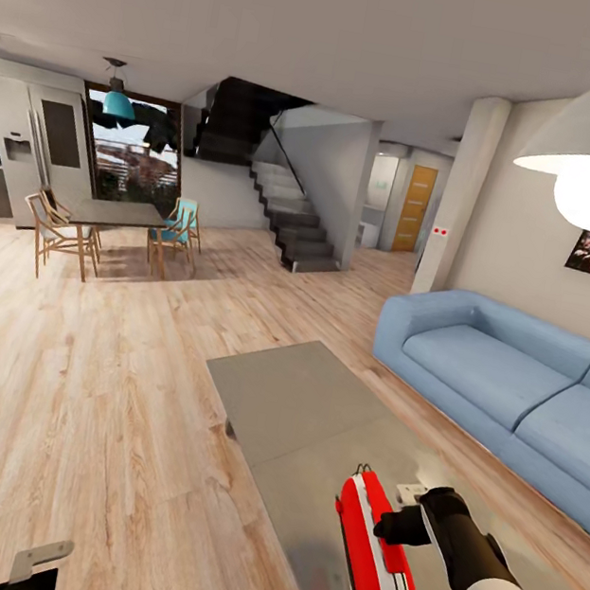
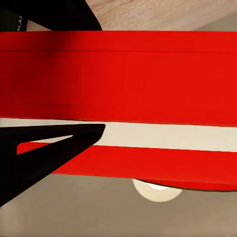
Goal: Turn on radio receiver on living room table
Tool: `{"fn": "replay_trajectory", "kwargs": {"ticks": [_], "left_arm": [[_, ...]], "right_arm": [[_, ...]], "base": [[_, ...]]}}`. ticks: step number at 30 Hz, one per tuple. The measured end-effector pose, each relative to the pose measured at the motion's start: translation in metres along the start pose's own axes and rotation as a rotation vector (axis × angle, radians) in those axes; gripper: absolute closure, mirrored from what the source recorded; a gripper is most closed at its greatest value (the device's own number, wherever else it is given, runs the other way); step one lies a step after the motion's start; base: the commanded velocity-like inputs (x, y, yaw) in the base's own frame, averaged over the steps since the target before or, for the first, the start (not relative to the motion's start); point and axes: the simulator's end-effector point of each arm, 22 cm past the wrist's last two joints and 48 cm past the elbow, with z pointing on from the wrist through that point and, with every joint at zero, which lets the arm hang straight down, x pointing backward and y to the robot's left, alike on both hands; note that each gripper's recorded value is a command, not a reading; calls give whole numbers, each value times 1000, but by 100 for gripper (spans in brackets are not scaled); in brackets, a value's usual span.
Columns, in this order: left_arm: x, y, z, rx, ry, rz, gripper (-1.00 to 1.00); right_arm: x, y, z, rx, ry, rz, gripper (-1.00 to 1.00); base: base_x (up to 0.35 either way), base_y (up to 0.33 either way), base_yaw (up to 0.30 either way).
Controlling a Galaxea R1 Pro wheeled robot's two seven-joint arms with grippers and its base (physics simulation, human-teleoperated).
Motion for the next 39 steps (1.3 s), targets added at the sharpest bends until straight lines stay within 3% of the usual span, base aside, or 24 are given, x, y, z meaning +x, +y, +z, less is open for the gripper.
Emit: {"fn": "replay_trajectory", "kwargs": {"ticks": [39], "left_arm": [[38, -14, 41, 1, -2, -1, 100]], "right_arm": [[19, -3, 54, 4, -2, 4, 100]], "base": [[0, 0, 0]]}}
